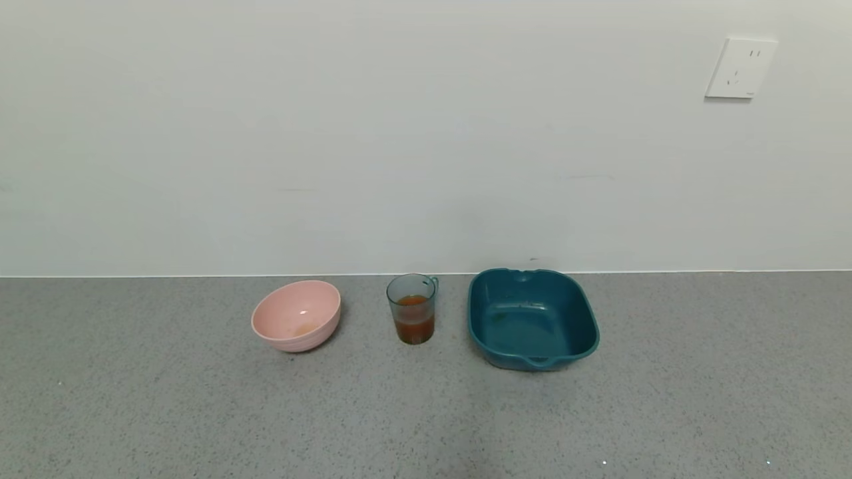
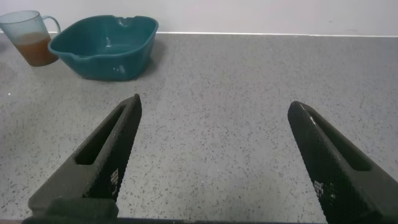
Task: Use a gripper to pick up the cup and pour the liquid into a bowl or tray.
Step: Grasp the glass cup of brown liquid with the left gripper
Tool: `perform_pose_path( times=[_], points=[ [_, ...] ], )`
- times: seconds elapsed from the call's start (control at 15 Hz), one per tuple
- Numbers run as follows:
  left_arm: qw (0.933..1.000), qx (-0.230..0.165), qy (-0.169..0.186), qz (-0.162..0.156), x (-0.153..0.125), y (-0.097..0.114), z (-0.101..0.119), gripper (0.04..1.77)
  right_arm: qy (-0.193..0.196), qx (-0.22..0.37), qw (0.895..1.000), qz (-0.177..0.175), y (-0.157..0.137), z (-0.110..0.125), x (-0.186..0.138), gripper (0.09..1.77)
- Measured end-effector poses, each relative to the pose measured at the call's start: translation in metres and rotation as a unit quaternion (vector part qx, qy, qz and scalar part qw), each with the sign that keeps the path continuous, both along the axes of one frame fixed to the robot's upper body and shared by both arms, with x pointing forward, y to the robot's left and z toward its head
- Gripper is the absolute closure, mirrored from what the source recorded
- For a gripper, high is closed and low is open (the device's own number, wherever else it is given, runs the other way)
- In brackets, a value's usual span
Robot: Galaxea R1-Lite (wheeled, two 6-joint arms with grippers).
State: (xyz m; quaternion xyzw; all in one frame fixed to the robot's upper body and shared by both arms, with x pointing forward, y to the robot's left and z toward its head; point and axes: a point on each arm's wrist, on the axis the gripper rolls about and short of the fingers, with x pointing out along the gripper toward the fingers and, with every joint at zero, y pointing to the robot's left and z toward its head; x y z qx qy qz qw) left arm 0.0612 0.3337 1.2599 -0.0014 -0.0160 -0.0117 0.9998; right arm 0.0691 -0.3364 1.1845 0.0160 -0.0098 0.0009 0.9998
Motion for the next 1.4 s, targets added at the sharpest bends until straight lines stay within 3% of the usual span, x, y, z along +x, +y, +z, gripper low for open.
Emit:
perform_pose_path(
  times=[0.33, 0.6, 0.93, 1.4],
  points=[
    [0.9991, 0.030, 0.026, -0.013, 0.033, -0.001, 0.071, 0.09, 0.000, 0.000, 1.000, 0.000, 0.000, 0.000, 0.000, 0.15],
    [0.9952, 0.041, 0.059, -0.066, 0.074, -0.004, 0.107, 0.09, 0.000, 0.000, 1.000, 0.000, 0.000, 0.000, 0.000, 0.15],
    [0.9798, 0.041, 0.132, -0.145, 0.133, -0.021, 0.112, 0.09, 0.000, 0.000, 1.000, 0.000, 0.000, 0.000, 0.000, 0.15],
    [0.9682, 0.065, 0.183, -0.159, 0.207, -0.083, 0.081, 0.09, 0.000, 0.000, 1.000, 0.000, 0.000, 0.000, 0.000, 0.15]
  ],
)
